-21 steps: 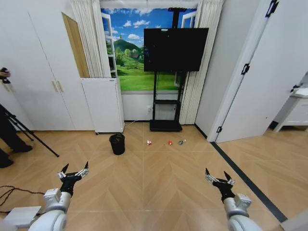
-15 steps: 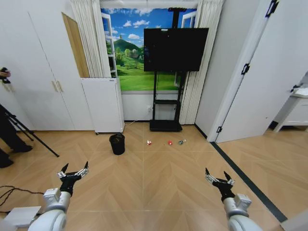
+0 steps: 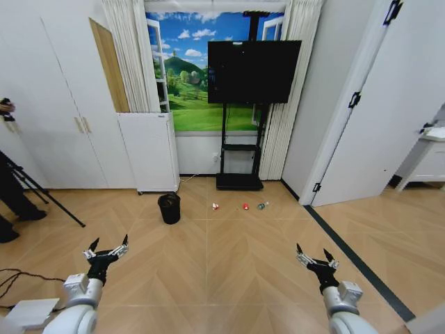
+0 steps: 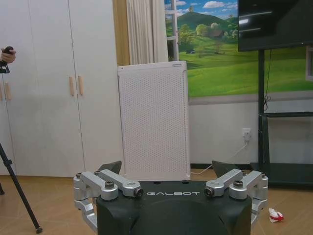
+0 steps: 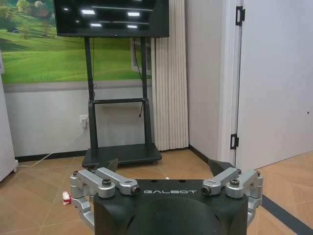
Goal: Pick up the trash bin and place the garbage on the floor into it.
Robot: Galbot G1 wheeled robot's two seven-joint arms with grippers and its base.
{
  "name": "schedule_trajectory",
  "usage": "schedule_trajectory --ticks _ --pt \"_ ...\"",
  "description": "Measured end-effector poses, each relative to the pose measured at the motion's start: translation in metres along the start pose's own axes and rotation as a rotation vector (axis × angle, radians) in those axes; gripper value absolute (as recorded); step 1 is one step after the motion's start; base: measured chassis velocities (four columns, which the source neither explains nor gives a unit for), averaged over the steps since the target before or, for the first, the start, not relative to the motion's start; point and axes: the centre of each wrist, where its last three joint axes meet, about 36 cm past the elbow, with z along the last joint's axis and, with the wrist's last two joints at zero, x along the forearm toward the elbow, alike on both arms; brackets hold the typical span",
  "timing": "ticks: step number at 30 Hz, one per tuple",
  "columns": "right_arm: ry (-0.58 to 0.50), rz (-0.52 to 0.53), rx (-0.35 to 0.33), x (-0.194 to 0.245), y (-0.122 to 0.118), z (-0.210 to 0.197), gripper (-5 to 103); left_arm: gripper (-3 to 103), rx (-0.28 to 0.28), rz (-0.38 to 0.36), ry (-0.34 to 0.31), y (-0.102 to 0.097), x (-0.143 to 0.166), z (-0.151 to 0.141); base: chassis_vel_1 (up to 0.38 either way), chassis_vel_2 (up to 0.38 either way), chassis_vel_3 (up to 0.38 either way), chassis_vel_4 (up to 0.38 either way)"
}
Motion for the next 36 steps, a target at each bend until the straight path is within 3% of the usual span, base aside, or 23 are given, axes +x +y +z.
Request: schedule_trajectory --ticks 16,36 --pt "-0.003 -0.003 -0.002 -0.0027 -0.0011 -0.0008 100 100 0.005 -0.002 -0.004 -0.0023 0.0012 -0.0001 -0.203 0.189 0.202 -0.195" --pt "0.002 -0.008 -0.007 -0.0037 -0.0001 0.0021 100 100 0.003 -0.005 0.0 -0.0005 0.0005 0.0017 -0.348 0.358 0.349 -0.348"
